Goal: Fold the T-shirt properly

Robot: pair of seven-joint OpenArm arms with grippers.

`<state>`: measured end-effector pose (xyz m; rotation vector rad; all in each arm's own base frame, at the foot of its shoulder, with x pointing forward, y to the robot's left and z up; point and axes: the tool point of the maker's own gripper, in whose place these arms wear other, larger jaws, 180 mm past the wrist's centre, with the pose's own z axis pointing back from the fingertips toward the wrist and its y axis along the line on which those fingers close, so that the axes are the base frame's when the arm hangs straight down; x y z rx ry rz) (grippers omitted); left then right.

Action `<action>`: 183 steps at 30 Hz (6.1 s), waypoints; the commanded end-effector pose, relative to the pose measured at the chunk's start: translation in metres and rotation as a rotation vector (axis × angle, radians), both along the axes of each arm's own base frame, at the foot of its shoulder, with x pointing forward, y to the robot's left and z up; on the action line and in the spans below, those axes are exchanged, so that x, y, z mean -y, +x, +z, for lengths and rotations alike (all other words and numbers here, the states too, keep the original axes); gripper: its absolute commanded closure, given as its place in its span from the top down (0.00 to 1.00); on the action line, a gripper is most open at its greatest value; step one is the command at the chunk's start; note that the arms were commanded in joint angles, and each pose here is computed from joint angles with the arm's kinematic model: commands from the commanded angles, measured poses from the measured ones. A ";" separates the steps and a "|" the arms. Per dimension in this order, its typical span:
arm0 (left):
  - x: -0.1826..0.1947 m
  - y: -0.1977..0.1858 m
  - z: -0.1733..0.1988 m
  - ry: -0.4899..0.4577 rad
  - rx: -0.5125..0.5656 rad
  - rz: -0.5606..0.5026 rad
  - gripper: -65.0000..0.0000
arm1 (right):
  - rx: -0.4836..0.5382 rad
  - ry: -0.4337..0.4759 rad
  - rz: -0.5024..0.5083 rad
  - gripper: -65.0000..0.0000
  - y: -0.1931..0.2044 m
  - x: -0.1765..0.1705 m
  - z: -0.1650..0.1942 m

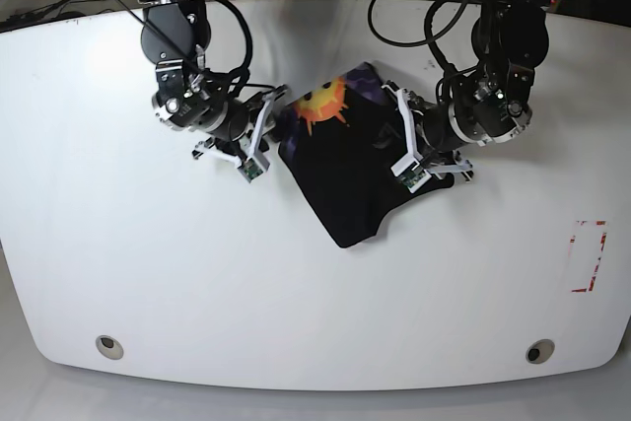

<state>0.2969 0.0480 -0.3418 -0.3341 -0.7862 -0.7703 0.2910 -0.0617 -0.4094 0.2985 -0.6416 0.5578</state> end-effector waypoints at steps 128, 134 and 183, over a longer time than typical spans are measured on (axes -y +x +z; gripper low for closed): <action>-0.073 -0.136 -0.035 -0.103 0.151 0.538 0.68 | 0.439 0.074 -0.463 0.26 -0.105 0.138 0.029; -0.080 -0.208 -0.056 -0.025 -0.055 0.603 0.68 | 0.298 0.088 -0.483 0.26 -0.176 0.131 0.025; -0.155 -0.354 -0.303 0.280 -0.802 0.916 0.69 | -0.539 -0.043 -0.563 0.26 -0.324 0.130 -0.223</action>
